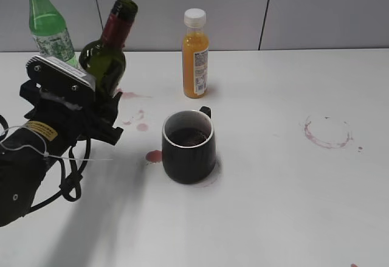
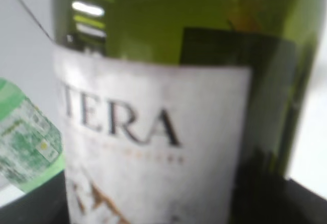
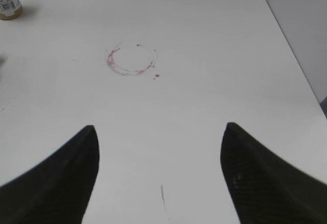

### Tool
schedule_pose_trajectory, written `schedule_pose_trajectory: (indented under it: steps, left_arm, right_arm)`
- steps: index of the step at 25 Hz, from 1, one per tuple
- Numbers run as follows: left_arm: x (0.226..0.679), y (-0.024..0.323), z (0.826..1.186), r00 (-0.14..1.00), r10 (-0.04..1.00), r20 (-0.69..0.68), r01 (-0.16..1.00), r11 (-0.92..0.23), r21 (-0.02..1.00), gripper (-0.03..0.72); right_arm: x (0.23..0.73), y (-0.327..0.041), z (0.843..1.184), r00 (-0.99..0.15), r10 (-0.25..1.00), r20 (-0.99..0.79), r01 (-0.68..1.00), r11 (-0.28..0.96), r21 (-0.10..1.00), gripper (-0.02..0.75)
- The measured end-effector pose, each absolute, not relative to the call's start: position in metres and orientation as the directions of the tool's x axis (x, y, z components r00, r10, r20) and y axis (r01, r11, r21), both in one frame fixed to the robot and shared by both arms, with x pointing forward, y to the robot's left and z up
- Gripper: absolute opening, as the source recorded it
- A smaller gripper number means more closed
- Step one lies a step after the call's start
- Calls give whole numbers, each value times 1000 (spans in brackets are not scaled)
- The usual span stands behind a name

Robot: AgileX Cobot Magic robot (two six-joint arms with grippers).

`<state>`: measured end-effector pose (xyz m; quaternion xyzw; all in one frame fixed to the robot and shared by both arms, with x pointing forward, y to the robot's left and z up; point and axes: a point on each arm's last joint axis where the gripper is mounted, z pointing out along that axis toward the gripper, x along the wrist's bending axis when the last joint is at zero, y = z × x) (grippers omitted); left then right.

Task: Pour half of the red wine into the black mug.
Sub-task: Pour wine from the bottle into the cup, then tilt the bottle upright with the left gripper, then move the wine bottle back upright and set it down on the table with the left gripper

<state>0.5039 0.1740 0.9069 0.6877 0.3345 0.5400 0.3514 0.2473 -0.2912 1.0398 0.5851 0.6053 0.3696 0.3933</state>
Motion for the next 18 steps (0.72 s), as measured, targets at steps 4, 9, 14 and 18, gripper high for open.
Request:
schedule_pose_trajectory:
  steps: [4, 9, 14, 18]
  left_arm:
    - [505, 175, 906, 185, 908, 375, 105, -398, 912, 545]
    - [515, 186, 908, 220, 961, 168, 113, -197, 974, 545]
    - [527, 207, 909, 313, 945, 89, 103, -127, 987, 545]
    - [542, 220, 918, 388, 919, 71, 63, -103, 993, 545]
  right_arm:
    - [247, -291, 1040, -6, 999, -44, 418, 42, 908, 564]
    - [247, -291, 1040, -6, 999, -44, 418, 42, 908, 564]
    - [247, -291, 1040, -6, 999, -44, 418, 42, 908, 564]
    - [247, -291, 1040, -6, 999, -44, 418, 42, 908, 564]
